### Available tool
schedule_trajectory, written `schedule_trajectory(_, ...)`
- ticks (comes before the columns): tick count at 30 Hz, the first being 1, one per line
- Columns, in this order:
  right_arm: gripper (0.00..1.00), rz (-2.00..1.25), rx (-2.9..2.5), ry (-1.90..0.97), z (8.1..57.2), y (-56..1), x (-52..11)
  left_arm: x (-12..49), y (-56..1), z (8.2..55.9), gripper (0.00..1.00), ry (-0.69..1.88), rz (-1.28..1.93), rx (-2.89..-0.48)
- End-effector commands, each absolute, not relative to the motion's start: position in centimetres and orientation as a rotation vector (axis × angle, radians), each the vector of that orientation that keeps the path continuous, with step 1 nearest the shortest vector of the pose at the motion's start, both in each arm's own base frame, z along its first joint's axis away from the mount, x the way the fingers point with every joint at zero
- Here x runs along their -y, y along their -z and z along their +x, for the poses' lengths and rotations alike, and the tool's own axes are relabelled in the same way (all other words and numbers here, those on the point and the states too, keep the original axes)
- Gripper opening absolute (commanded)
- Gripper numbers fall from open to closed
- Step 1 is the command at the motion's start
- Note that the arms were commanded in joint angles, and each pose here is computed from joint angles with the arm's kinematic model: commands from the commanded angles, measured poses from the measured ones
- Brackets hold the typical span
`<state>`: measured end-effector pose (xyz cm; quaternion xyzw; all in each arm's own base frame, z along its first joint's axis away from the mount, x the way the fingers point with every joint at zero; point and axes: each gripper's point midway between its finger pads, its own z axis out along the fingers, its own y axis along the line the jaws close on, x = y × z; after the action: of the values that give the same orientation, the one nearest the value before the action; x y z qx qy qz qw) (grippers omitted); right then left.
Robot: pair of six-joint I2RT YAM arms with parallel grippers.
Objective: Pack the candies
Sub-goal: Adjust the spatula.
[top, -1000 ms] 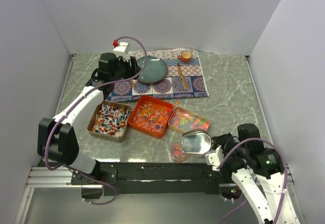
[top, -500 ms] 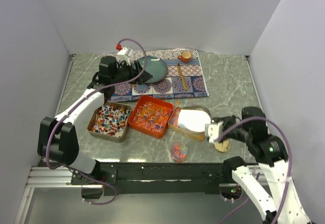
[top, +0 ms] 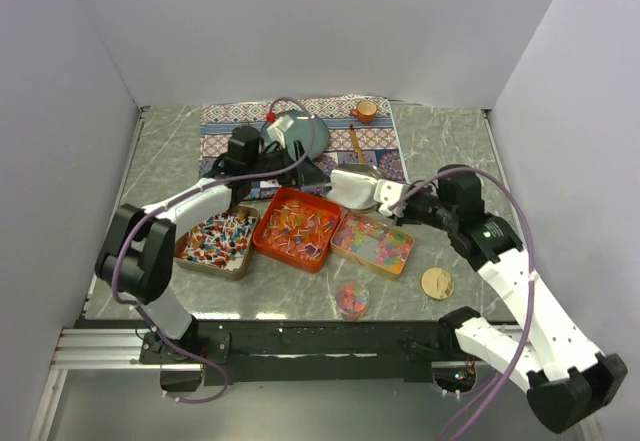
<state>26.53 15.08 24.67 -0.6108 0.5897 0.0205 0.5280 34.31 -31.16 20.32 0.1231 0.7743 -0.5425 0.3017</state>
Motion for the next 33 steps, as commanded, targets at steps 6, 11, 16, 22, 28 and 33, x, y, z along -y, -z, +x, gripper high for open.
schedule_trajectory(6,0.0,-1.279,-1.252,-0.087,28.4,-30.7,-18.4,34.2,-22.0,34.3,0.56,1.597,0.403,-1.979)
schedule_trajectory(11,0.0,-1.196,-1.44,-0.26,27.9,-29.9,-19.0,34.3,-22.8,33.8,0.01,1.665,0.474,-1.921)
schedule_trajectory(16,0.22,-1.153,-1.68,-0.45,27.4,-27.0,-20.0,33.8,-23.1,34.1,0.01,1.675,0.455,-1.909)
schedule_trajectory(22,0.35,-1.158,-1.696,-0.424,28.1,-26.1,-19.9,33.1,-23.1,34.5,0.01,1.698,0.412,-1.916)
schedule_trajectory(28,0.38,-1.216,-1.753,-0.436,27.5,-23.9,-19.6,32.7,-23.2,34.7,0.01,1.739,0.381,-1.915)
schedule_trajectory(33,0.45,-1.218,-1.773,-0.437,27.2,-23.0,-19.4,32.6,-22.9,34.6,0.01,1.771,0.354,-1.935)
